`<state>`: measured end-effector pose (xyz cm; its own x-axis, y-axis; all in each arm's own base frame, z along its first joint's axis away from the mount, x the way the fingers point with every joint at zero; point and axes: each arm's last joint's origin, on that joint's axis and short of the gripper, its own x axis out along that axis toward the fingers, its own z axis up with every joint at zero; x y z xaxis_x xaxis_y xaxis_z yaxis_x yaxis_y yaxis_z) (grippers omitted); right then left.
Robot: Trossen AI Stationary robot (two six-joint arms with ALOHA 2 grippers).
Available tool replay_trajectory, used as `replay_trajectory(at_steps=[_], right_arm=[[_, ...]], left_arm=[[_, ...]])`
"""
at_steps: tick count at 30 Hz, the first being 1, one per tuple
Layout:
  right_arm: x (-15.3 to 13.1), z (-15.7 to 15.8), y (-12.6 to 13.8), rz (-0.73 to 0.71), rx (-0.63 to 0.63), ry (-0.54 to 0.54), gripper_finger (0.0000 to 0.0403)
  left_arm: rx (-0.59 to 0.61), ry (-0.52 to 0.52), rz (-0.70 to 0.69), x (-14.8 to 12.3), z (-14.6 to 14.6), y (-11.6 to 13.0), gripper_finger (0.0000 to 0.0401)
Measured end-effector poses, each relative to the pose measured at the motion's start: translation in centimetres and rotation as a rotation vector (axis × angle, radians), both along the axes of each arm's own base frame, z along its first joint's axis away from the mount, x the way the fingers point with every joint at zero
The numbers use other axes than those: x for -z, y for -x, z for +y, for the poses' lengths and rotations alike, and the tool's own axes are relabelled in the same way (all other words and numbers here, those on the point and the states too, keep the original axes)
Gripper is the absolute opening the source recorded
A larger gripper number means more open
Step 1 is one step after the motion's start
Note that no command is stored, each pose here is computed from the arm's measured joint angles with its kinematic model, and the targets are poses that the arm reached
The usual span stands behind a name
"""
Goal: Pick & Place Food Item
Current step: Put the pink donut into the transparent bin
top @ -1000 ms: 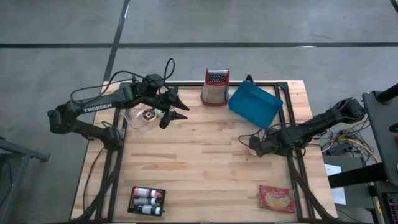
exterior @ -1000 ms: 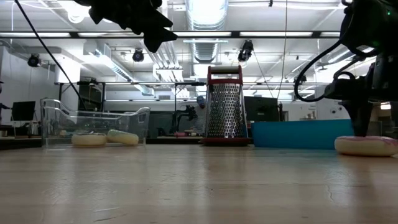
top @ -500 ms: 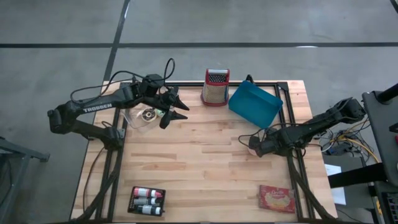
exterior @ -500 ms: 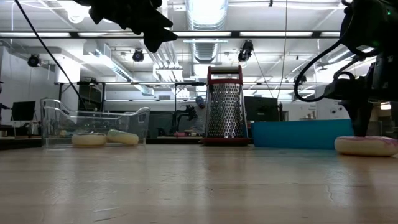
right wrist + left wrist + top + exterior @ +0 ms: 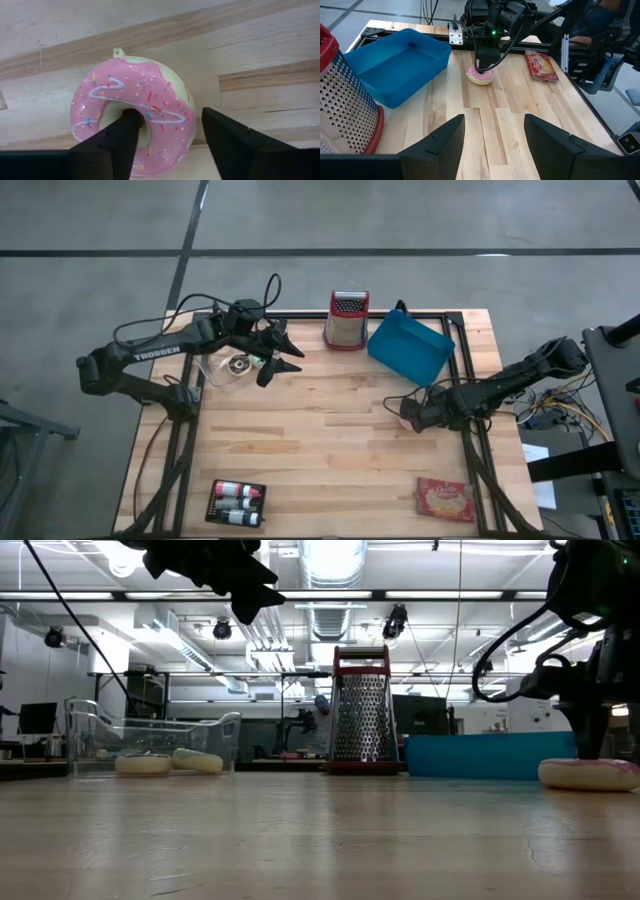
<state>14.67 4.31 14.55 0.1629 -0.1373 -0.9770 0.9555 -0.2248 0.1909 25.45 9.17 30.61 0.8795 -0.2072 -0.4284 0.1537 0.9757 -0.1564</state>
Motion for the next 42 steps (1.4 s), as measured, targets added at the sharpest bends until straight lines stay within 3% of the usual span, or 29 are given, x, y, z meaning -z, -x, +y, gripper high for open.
replay_trajectory(at_steps=[17, 31, 35, 42], right_arm=[[0.0, 0.0, 0.0, -0.002, -0.003, 0.003, 0.0113], [-0.2, 0.1, -0.4, -0.034, -0.037, 0.0, 0.0093], [-2.0, 0.3, -1.8, -0.115, -0.122, 0.085, 0.0098], [-6.6, 0.7, -5.0, -0.317, -0.382, 0.387, 0.0097]], left_arm=[[0.0, 0.0, 0.0, 0.0, 0.0, 0.0, 0.021], [-0.003, -0.001, 0.001, 0.0, 0.0, 0.0, 0.021], [-0.003, -0.002, 0.0, 0.0, 0.0, 0.0, 0.021], [-0.002, -0.001, 0.0, 0.0, 0.0, 0.0, 0.021]])
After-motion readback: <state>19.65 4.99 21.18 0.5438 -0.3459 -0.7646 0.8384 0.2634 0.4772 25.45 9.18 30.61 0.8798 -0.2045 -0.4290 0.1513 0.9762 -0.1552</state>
